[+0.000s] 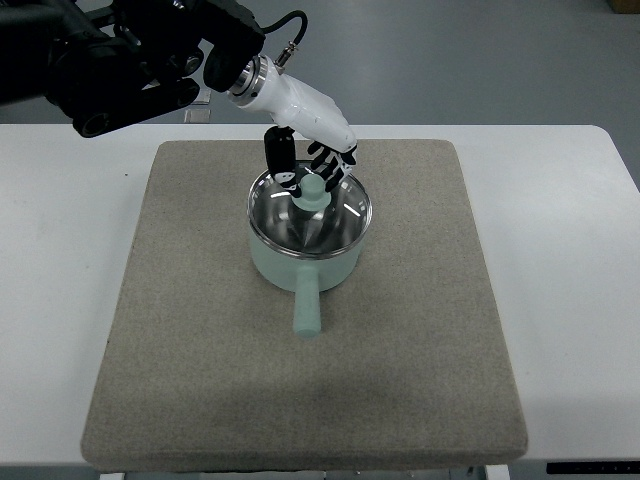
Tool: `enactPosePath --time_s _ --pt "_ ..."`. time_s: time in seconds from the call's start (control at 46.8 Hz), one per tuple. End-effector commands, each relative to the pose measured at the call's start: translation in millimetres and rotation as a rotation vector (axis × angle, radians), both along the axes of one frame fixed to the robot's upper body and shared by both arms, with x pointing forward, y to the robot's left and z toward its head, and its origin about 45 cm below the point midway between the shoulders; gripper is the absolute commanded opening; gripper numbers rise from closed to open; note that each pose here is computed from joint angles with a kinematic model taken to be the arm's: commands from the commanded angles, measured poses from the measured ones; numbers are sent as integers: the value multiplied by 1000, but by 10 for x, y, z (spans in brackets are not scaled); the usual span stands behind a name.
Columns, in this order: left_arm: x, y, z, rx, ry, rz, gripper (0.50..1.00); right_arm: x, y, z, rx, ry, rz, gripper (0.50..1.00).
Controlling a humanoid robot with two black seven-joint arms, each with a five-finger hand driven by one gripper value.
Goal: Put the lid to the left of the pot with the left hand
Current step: 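Close the left hand's fingers around the lid knob, then lift the glass lid off the pot with the left hand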
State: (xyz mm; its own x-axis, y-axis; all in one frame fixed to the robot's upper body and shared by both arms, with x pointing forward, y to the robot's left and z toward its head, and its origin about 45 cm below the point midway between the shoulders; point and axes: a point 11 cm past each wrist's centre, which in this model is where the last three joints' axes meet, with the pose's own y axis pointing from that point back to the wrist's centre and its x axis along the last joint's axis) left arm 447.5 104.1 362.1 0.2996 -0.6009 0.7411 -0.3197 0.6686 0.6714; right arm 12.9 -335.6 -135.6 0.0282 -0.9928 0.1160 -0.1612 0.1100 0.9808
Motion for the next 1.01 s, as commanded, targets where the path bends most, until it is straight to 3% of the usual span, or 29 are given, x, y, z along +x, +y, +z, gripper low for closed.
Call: enactPosePath --time_s 0.0,0.599,0.984 --pt "2 1 5 2 -3 -1 500 0 0 0 0 0 0 924" --pt "-3 -29 114 -63 1 5 500 0 0 0 0 0 0 924" --pt "85 52 234 -112 -24 40 500 1 0 0 0 0 -1 924"
